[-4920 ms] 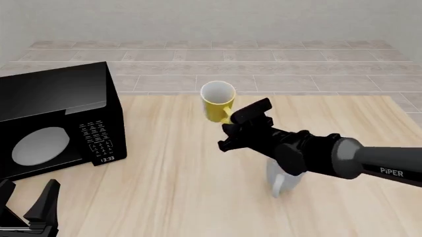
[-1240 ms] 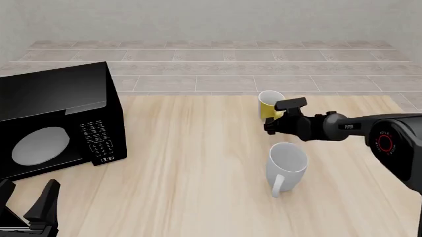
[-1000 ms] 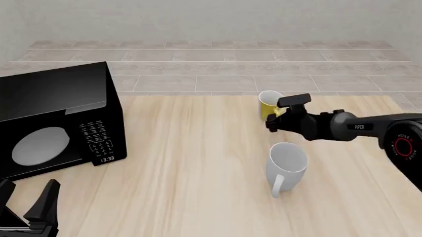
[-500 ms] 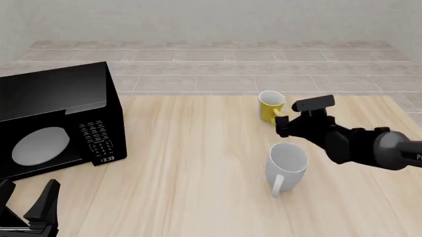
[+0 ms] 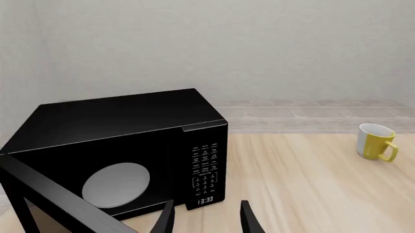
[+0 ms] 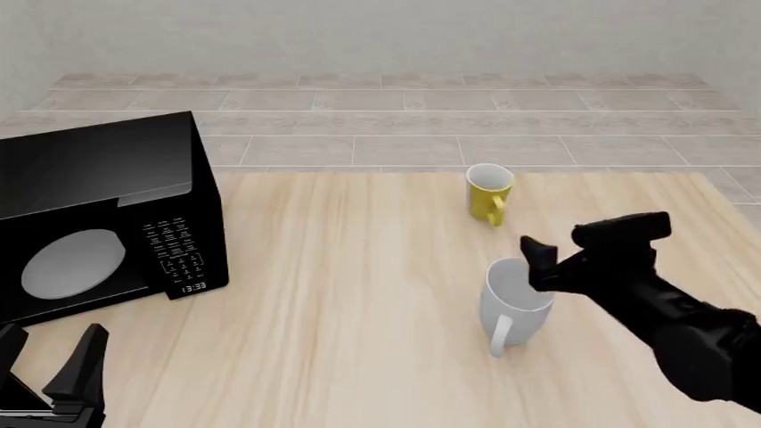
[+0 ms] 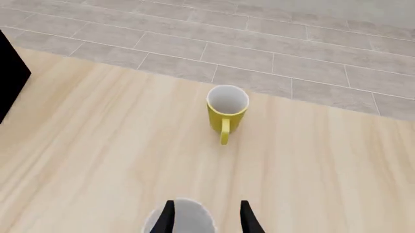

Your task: Put the yellow and white mug to the front of the white mug.

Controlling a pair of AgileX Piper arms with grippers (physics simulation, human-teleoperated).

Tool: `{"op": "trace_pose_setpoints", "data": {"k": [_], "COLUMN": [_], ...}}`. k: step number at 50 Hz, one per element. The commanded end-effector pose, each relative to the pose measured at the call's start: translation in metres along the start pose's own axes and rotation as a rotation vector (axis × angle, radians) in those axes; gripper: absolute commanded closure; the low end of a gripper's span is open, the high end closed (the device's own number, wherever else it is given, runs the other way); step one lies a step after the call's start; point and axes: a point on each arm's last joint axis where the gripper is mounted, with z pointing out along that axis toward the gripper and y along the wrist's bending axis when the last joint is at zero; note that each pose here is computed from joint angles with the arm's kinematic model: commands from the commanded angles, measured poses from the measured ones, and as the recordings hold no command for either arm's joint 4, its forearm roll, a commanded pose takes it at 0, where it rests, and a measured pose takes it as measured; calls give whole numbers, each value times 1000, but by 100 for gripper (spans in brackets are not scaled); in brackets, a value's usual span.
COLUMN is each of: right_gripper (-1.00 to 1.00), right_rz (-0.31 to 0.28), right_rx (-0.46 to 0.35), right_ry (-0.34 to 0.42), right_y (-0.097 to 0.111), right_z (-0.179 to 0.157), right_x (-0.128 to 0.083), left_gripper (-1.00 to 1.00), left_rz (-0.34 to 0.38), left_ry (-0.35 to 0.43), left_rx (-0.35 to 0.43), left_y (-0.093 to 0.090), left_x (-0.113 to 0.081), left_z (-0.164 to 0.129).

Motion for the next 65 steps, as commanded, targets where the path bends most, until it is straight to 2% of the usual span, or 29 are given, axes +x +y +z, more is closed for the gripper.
{"op": "trace_pose_setpoints", "data": {"k": [1, 19, 27, 36, 39, 40, 65], "right_gripper": [-100, -100, -100, -100, -100, -100, -100], "right_rz": [4, 12, -4, 14, 17, 34, 90], "right_rx": [-1, 21, 81, 105, 132, 142, 186], "right_ry": [-33, -81, -109, -116, -142, -165, -262], "right_y": [1, -2, -12, -15, -19, -20, -18], "right_z": [-30, -53, -58, -60, -67, -74, -123], "right_x": [14, 23, 29, 42, 42, 41, 45], "left_gripper": [-100, -100, -100, -100, -100, -100, -100], "left_rz": [0, 0, 0, 0, 0, 0, 0], "left_ry": [0, 0, 0, 0, 0, 0, 0], "left_rx": [0, 0, 0, 0, 0, 0, 0], "left_y": [0, 0, 0, 0, 0, 0, 0], "left_x": [0, 0, 0, 0, 0, 0, 0], "left_z": [0, 0, 0, 0, 0, 0, 0]}}
